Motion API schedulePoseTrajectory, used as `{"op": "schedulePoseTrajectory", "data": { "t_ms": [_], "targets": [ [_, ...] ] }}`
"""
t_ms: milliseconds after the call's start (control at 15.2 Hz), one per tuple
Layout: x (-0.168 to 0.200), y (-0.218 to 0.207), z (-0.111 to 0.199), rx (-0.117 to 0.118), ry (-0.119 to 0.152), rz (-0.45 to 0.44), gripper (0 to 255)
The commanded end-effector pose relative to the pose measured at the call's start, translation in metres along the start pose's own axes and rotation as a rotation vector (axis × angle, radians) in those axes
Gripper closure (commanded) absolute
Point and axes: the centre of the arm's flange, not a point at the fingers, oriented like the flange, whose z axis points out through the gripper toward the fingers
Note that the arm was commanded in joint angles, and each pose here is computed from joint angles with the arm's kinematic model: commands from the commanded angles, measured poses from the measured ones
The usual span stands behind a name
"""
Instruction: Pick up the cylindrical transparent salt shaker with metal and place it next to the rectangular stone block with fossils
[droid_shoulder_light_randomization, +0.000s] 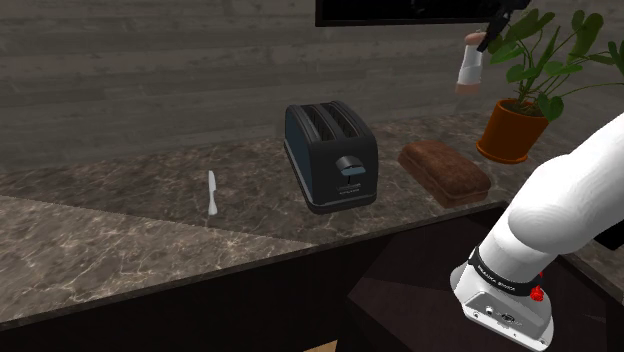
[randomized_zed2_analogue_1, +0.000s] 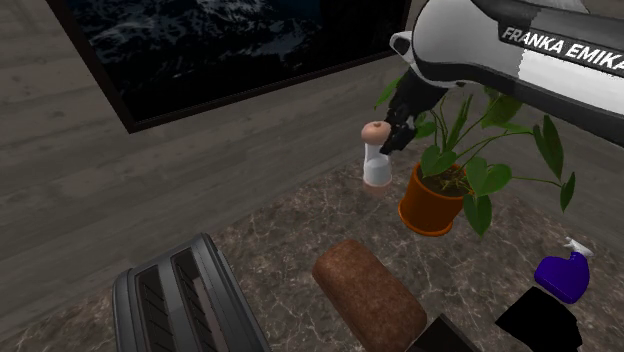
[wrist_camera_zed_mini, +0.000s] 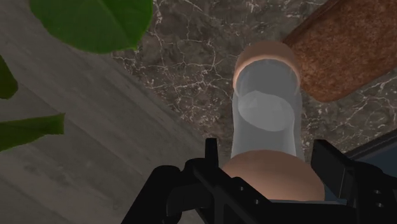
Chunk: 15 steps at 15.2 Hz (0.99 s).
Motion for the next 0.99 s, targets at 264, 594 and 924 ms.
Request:
{"op": "schedulePoseTrajectory", "data": {
  "t_ms": [264, 594, 924],
  "targets": [
    [-0.074, -0.01, -0.022, 0.0, -0.001, -0.001, 255],
    [-0.136, -0.018, -0.041, 0.0, -0.001, -0.001, 255],
    [-0.199, -0.025, -0.059, 0.0, -0.001, -0.001, 255]
  ]
}}
